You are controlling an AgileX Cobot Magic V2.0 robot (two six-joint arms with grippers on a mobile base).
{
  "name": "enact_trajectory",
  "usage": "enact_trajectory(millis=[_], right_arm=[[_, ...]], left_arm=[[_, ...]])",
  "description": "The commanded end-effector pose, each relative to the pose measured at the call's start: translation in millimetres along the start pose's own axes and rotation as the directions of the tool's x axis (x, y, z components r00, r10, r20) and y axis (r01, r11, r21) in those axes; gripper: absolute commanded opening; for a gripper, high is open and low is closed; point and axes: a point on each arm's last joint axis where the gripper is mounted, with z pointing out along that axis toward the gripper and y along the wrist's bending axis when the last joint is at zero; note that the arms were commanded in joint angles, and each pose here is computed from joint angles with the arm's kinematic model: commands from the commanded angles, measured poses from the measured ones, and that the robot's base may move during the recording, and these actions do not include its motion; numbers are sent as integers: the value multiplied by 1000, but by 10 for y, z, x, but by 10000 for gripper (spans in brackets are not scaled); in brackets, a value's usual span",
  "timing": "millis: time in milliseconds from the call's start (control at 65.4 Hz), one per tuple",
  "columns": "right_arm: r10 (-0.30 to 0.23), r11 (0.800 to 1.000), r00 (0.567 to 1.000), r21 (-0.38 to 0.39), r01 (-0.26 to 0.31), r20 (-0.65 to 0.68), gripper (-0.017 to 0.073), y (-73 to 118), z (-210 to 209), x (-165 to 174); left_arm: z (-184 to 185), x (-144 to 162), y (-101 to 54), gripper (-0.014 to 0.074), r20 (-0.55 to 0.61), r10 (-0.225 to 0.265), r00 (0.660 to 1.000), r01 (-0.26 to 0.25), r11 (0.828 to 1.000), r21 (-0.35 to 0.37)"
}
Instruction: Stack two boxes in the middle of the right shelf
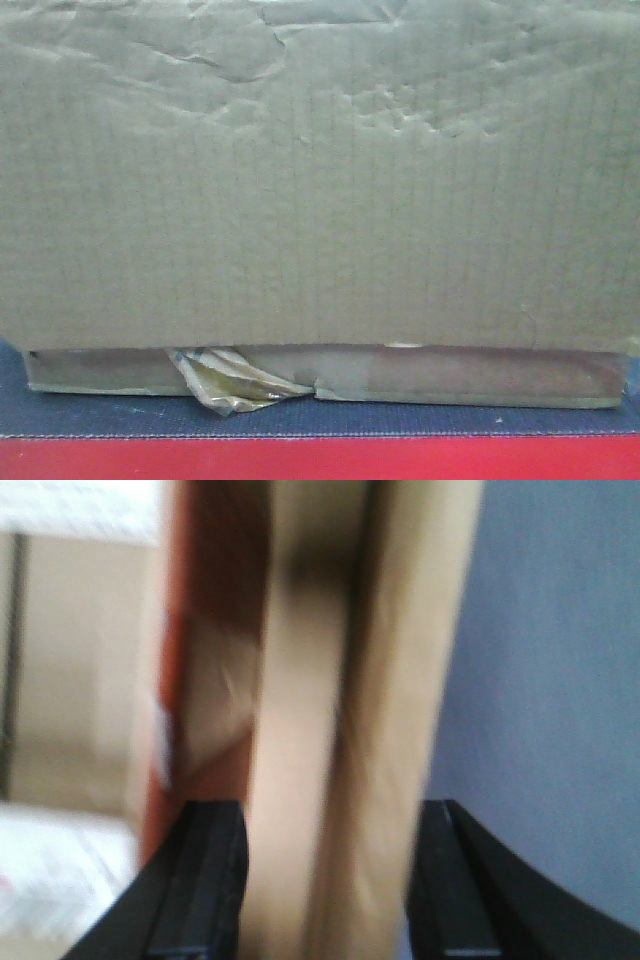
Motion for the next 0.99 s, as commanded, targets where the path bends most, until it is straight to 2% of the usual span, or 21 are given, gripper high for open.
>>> enact_trajectory(millis=[0, 107, 673, 750, 811, 872, 979], right_arm=[[-3, 1000, 997, -9, 4, 81, 244, 5, -5, -65], [10, 1000, 997, -8, -9, 81, 244, -1, -4, -66], [10, 1000, 997, -4, -9, 82, 244, -7, -4, -68], [9, 1000, 997, -2, -9, 83, 206, -9, -4, -68], [9, 1000, 996, 5, -9, 85, 136, -15, -4, -70], [16, 1000, 996, 19, -17, 90, 54, -29, -4, -74], [34, 997, 994, 64, -41, 108, -138, -72, -8, -88]], left_arm=[[-22, -12, 14, 349, 16, 0, 1000, 0, 1000, 0], [-22, -17, 10, 349, 22, -1, 1000, 1, 1000, 4], [-22, -19, 9, 349, 24, -1, 1000, 1, 1000, 5], [-22, -23, 7, 334, 28, -1, 1000, 1, 1000, 7], [-22, -25, 6, 279, 30, -1, 1000, 1, 1000, 8], [-22, -31, 3, 179, 37, -1, 999, 1, 1000, 12], [-23, -48, -5, -67, 55, -2, 998, 0, 1000, 20]])
